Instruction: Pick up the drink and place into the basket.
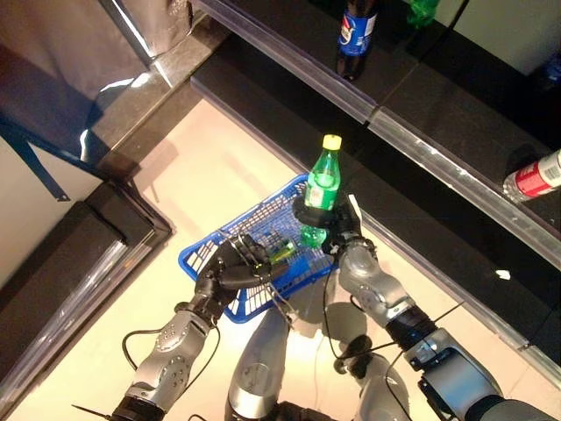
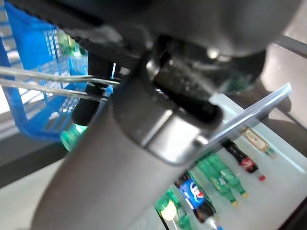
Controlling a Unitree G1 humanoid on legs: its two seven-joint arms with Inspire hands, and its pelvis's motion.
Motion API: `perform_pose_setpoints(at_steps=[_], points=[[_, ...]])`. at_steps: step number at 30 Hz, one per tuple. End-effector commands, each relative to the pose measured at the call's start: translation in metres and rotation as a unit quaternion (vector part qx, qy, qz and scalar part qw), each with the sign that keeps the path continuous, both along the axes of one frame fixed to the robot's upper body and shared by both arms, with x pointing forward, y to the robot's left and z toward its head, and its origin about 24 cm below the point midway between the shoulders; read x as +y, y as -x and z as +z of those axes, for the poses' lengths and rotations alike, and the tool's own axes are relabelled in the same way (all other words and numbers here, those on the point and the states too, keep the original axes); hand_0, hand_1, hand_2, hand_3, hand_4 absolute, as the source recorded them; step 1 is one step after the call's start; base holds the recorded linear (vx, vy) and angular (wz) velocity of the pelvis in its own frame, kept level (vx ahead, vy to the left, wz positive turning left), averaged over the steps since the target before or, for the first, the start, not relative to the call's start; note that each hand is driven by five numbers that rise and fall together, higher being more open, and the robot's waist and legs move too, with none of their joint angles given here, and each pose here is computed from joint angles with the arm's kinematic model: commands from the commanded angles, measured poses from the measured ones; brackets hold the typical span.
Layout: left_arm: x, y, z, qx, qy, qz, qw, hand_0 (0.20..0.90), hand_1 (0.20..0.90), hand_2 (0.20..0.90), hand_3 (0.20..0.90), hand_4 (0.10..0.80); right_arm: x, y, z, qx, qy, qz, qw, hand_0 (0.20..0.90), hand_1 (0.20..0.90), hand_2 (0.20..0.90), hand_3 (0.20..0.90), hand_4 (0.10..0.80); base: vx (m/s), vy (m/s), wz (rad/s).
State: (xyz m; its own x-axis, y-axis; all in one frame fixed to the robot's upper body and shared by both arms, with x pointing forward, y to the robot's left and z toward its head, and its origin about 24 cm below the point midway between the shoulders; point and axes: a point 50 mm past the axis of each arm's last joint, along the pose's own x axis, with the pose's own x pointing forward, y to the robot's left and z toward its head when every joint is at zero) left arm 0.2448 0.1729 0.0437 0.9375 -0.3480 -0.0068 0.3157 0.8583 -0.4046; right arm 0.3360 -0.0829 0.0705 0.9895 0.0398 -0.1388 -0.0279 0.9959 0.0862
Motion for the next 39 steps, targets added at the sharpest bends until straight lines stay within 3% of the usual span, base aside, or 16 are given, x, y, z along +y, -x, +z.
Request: perform_pose_setpoints(at_steps=[1,9,18,27,39], points=[[-0.035,0.009,0.135,-0.341,0.101,-0.129,0.926,0.300,0.300,0.300,0.200,0.100,0.061,0.004,0.066,-0.138,-0.104,0.084,0.981,0.300,0.300,0.300,0.200,0.100,-0.010,-0.040,0.05],[-0.047,0.015,0.156,-0.401,0.107,-0.191,0.890,0.300,0.300,0.300,0.200,0.100,0.081,0.006,0.016,-0.016,-0.146,0.105,0.984,0.300,0.300,0.300,0.200,0.100,-0.010,-0.014,0.04],[-0.055,0.016,0.164,-0.416,0.083,-0.221,0.878,0.300,0.300,0.300,0.200,0.100,0.098,0.013,-0.007,0.038,-0.124,0.146,0.981,0.300,0.300,0.300,0.200,0.100,-0.001,-0.009,0.07],[-0.062,0.018,0.165,-0.413,0.082,-0.257,0.870,0.300,0.300,0.300,0.200,0.100,0.091,0.002,-0.012,0.078,-0.203,0.131,0.967,0.300,0.300,0.300,0.200,0.100,0.026,-0.015,0.13],[-0.076,0.025,0.164,-0.388,0.120,-0.351,0.844,0.300,0.300,0.300,0.200,0.100,0.067,-0.036,0.027,0.077,-0.319,0.080,0.941,0.300,0.300,0.300,0.200,0.100,0.010,0.035,0.06]])
